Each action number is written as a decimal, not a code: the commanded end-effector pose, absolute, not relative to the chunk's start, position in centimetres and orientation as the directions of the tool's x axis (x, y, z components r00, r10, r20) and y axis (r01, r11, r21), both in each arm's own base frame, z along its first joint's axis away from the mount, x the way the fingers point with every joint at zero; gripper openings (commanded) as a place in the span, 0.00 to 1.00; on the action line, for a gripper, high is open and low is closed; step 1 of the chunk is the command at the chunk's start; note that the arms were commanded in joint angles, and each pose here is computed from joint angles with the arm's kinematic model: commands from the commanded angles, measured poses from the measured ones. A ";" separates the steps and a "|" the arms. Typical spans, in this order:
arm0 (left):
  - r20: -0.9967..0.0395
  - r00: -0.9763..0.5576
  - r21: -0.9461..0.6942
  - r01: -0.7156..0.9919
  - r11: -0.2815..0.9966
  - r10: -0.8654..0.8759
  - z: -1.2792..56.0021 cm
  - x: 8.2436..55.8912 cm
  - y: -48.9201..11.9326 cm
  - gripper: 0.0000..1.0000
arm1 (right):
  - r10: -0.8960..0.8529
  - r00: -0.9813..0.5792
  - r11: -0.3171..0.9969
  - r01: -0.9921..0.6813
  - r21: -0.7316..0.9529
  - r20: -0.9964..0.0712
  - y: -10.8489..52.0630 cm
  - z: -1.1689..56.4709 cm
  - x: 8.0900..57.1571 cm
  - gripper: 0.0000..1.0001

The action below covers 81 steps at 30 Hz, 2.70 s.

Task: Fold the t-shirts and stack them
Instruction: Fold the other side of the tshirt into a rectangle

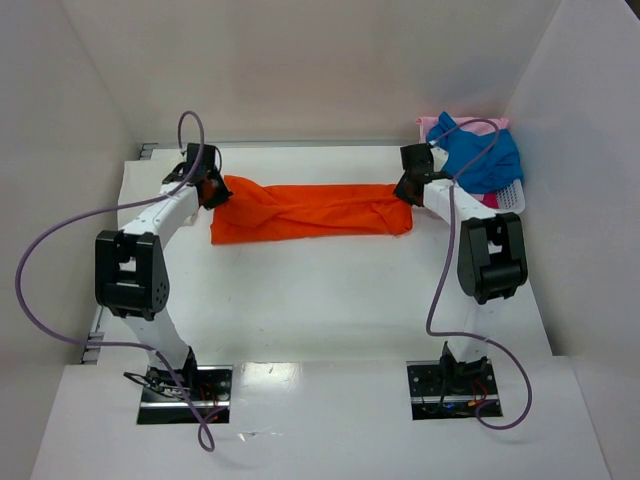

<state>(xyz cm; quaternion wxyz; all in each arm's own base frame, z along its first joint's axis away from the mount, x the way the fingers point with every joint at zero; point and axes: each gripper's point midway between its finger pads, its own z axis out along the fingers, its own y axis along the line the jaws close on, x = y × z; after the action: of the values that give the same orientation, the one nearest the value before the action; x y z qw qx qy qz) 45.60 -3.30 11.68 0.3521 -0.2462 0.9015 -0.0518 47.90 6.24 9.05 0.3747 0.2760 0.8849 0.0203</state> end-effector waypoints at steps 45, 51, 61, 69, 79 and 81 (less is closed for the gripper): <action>-0.496 -0.702 -0.533 -0.219 0.817 -0.512 9.6 43.8 -8.5 0.87 | 0.460 -0.562 0.888 0.299 0.349 -0.688 7.0 12.2 45.4 0.46; -0.467 -0.624 -0.593 -0.305 0.745 -0.627 8.1 45.9 -8.7 0.81 | 0.454 -0.577 0.891 0.287 0.352 -0.679 7.4 11.6 45.5 0.46; -0.428 -0.603 -0.574 -0.393 0.718 -0.673 5.0 46.9 -8.5 0.54 | 0.428 -0.582 0.903 0.296 0.311 -0.691 6.7 10.9 45.6 0.46; -0.484 -0.542 -0.601 -0.365 0.711 -0.687 8.5 49.2 -8.1 0.18 | 0.437 -0.579 0.899 0.301 0.317 -0.688 6.8 10.7 45.7 0.46; -0.532 -0.499 -0.622 -0.318 0.715 -0.684 10.6 52.7 -8.1 0.04 | 0.436 -0.581 0.899 0.311 0.307 -0.687 6.6 10.3 45.5 0.46; -0.545 -0.483 -0.632 -0.300 0.714 -0.685 11.0 53.8 -8.1 0.02 | 0.436 -0.581 0.899 0.311 0.307 -0.687 6.6 10.3 45.5 0.46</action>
<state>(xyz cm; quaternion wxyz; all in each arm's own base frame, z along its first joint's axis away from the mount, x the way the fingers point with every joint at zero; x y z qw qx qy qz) 51.15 -8.09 9.49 0.3762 -0.3003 0.8474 -0.2241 44.50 7.22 9.67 0.3813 0.2070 0.8971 0.0841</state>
